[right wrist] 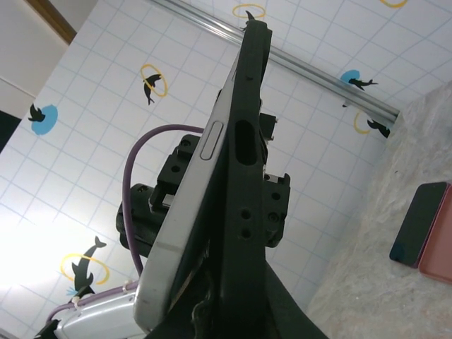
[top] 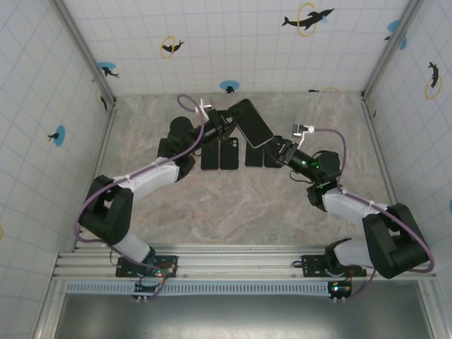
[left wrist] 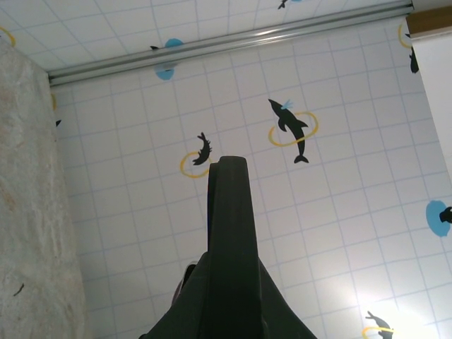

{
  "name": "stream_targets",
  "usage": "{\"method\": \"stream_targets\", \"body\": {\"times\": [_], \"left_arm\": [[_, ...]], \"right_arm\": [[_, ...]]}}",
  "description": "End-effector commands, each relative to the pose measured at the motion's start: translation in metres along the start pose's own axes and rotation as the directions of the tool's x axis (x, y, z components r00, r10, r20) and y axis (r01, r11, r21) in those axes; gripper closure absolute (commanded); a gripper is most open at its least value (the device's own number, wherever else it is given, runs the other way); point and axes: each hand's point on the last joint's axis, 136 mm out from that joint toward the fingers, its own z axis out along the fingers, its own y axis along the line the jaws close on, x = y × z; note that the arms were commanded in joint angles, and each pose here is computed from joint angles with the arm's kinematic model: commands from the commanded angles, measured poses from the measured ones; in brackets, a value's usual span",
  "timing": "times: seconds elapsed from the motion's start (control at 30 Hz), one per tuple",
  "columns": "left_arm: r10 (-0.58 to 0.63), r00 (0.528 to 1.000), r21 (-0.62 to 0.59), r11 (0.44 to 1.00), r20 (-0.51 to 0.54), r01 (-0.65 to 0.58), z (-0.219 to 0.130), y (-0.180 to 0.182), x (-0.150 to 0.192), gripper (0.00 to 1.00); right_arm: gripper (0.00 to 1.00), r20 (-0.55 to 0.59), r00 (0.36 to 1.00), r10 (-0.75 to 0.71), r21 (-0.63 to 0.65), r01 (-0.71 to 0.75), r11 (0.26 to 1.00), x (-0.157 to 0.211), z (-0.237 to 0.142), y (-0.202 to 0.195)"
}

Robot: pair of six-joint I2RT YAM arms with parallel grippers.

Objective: Take the phone out of the phone case

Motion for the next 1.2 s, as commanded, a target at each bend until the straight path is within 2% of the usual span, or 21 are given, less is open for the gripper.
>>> {"method": "stream_targets", "body": {"times": [0.0,0.17,0.33,0.53,0.73,1.0,1.17], "left_arm": [[0.024,0.999,0.037,0.999,-0.046,-0.022,0.008,-0.010,0.007,1.00],[0.013,0.999,0.029,1.000,-0.045,-0.011,0.009,-0.005,0.005,0.87],[0.007,0.999,0.030,1.000,-0.047,-0.005,0.010,-0.005,0.004,0.74],[-0.005,0.999,0.015,1.000,-0.048,0.006,0.012,-0.002,0.002,0.49],[0.003,1.000,-0.050,0.999,-0.029,-0.005,0.012,0.006,-0.002,0.31],[0.011,0.999,-0.096,0.995,0.031,-0.008,0.000,0.005,0.000,0.25],[-0.003,0.997,-0.112,0.994,0.082,0.012,-0.010,0.002,0.015,0.24]], "right_arm": [[0.89,0.032,0.997,-0.063,-0.098,0.066,0.993,-0.012,0.007,0.032],[1.00,0.052,0.997,-0.048,-0.099,0.053,0.994,-0.014,0.005,0.031],[1.00,0.094,0.995,-0.030,-0.116,0.041,0.992,-0.018,0.001,0.032],[1.00,0.146,0.988,-0.050,-0.129,0.069,0.989,-0.024,-0.004,0.036],[1.00,0.206,0.975,-0.086,-0.119,0.112,0.986,-0.031,-0.008,0.037],[1.00,0.374,0.916,-0.147,0.022,0.150,0.988,-0.058,-0.019,0.021],[1.00,0.452,0.865,-0.219,0.122,0.183,0.975,-0.068,-0.024,0.012]]}}
